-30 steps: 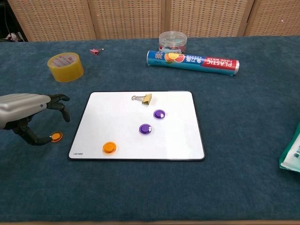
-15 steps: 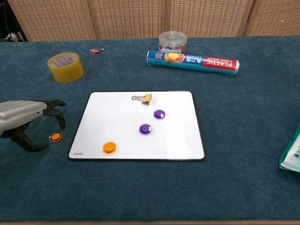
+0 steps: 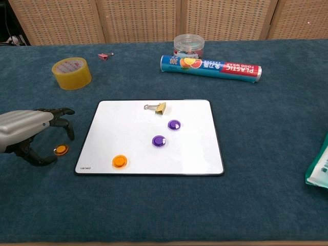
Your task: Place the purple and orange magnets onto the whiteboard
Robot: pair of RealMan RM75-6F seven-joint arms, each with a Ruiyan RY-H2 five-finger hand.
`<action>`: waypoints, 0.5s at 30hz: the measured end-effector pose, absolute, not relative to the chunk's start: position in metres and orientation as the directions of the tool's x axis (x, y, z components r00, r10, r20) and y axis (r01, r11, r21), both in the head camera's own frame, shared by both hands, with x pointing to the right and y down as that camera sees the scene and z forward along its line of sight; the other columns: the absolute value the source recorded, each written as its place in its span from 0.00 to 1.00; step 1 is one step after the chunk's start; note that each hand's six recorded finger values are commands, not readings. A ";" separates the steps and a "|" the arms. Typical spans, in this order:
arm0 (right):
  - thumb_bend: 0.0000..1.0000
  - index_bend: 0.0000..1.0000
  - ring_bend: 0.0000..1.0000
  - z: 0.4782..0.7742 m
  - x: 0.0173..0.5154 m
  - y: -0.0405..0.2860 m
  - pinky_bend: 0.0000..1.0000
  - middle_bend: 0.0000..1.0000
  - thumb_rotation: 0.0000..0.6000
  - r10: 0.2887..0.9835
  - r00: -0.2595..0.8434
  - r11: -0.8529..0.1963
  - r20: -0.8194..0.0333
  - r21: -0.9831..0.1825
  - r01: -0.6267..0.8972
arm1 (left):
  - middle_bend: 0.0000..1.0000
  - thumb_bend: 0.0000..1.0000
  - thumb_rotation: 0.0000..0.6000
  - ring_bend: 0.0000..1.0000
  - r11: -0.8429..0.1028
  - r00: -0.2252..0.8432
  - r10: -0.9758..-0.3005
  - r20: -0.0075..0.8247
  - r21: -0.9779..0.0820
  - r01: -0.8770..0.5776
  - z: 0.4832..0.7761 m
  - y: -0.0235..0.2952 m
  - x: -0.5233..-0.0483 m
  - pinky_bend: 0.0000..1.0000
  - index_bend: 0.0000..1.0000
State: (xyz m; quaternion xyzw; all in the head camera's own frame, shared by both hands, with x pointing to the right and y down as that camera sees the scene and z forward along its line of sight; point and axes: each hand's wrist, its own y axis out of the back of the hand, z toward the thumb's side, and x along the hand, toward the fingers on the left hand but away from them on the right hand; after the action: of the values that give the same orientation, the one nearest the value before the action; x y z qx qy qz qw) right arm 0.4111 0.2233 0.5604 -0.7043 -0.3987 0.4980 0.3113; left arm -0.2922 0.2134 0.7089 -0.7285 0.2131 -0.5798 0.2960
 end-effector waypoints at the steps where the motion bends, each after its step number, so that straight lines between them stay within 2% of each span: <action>1: 0.00 0.21 0.00 0.561 0.411 0.223 0.00 0.00 1.00 0.871 0.186 -0.489 -0.454 -0.835 0.253 | 0.00 0.34 1.00 0.00 -0.732 0.236 -0.656 0.717 -0.681 0.033 0.709 0.213 -0.293 0.00 0.35; 15: 0.00 0.23 0.00 0.561 0.411 0.223 0.00 0.00 1.00 0.870 0.186 -0.492 -0.457 -0.830 0.262 | 0.00 0.33 1.00 0.00 -0.714 0.246 -0.669 0.701 -0.698 0.048 0.708 0.216 -0.294 0.00 0.40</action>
State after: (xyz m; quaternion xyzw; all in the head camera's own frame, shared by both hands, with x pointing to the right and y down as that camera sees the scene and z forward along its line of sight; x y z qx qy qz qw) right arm 0.4113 0.2233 0.5606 -0.7065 -0.4005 0.4968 0.3061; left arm -0.2941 0.2155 0.7081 -0.7252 0.2143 -0.5755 0.3114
